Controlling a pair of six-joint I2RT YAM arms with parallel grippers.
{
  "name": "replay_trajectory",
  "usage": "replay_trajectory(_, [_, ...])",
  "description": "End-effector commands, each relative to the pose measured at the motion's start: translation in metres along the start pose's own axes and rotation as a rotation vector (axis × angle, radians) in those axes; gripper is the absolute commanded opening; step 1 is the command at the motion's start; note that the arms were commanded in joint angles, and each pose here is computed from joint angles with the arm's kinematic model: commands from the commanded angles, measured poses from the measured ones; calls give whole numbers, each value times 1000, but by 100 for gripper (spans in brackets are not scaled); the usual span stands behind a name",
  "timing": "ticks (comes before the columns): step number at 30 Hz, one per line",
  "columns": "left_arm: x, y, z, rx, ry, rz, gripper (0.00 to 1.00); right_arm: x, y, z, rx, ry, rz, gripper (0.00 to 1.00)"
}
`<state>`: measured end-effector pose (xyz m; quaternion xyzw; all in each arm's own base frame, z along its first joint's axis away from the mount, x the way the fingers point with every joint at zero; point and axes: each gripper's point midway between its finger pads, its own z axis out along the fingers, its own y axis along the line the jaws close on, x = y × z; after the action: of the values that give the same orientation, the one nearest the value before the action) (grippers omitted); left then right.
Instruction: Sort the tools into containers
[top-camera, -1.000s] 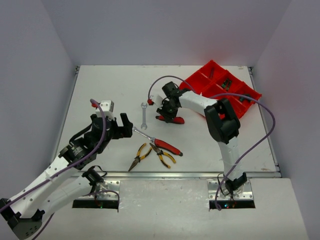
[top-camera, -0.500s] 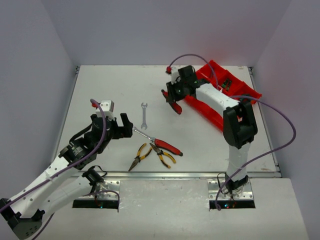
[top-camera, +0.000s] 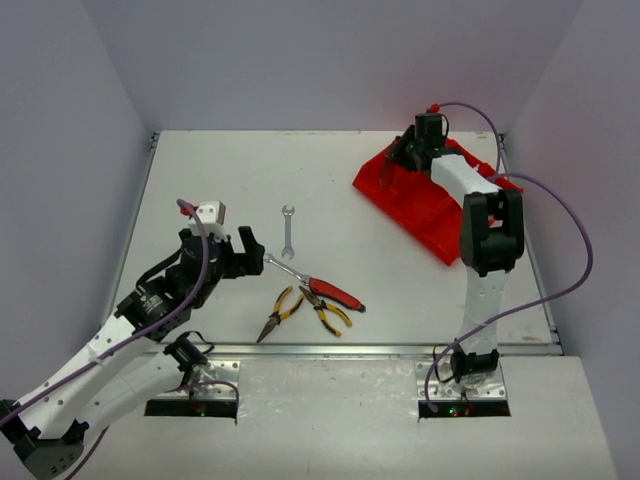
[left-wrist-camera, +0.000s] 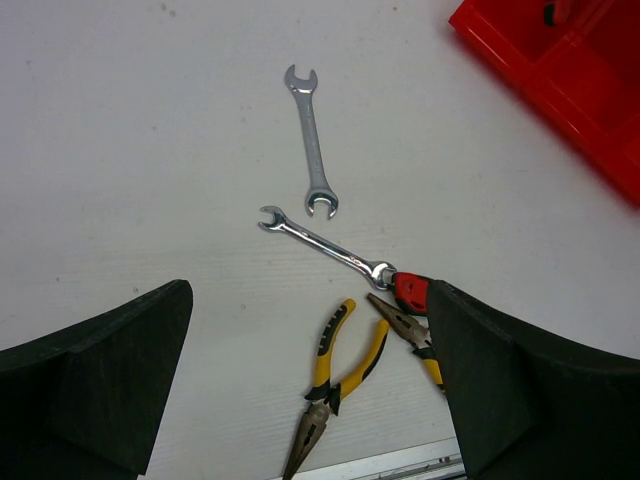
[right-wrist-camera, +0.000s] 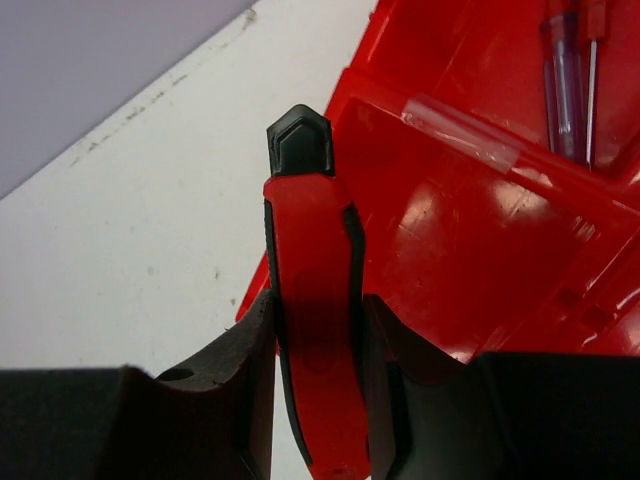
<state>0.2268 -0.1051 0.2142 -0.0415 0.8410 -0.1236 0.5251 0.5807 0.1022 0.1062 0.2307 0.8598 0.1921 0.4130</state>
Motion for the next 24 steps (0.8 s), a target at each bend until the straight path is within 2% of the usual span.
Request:
replay_trajectory(1, [-7,-2,1,5,-24,-12,100,-37,12,-4,17,-174,4,0])
replay_trajectory(6, [-7,-3,1,5,-20,-8,100,-37,11,1,25,-165,-27,1])
replay_trajectory(7, [-7,-2,1,4,-22,-9,100,-36,9,1,30,-162,-30,6])
replay_trajectory(8, [-6,-2,1,2,-20,-8,100,-34,6,0,45,-156,-33,18])
replay_trajectory(9, [-6,-2,1,2,-20,-9,100,-34,4,-1,48,-156,-37,25])
replay_trajectory(10, [-6,-2,1,2,-20,-9,100,-29,3,-1,43,-142,-55,47])
replay_trajectory(12, [-6,-2,2,1,-19,-9,100,-29,3,-5,50,-131,-62,70])
replay_trajectory(15, [-6,-3,2,3,-15,-6,100,-32,12,-17,22,-126,-95,86])
replay_trajectory(16, [-5,-3,3,3,-14,-5,100,-35,22,-26,-7,-127,-119,95])
replay_trajectory(17, [-5,-3,3,2,-14,-6,100,-35,24,-29,-11,-126,-148,99])
replay_trajectory(19, [-6,-2,2,2,-17,-6,100,-28,40,-48,-40,-133,-273,99])
replay_trajectory(22, [-7,-1,1,-3,-23,-9,100,5,73,-82,-115,-107,-481,99])
replay_trajectory(24, [-10,1,0,-15,-34,-16,100,35,75,-113,-131,-49,-637,99])
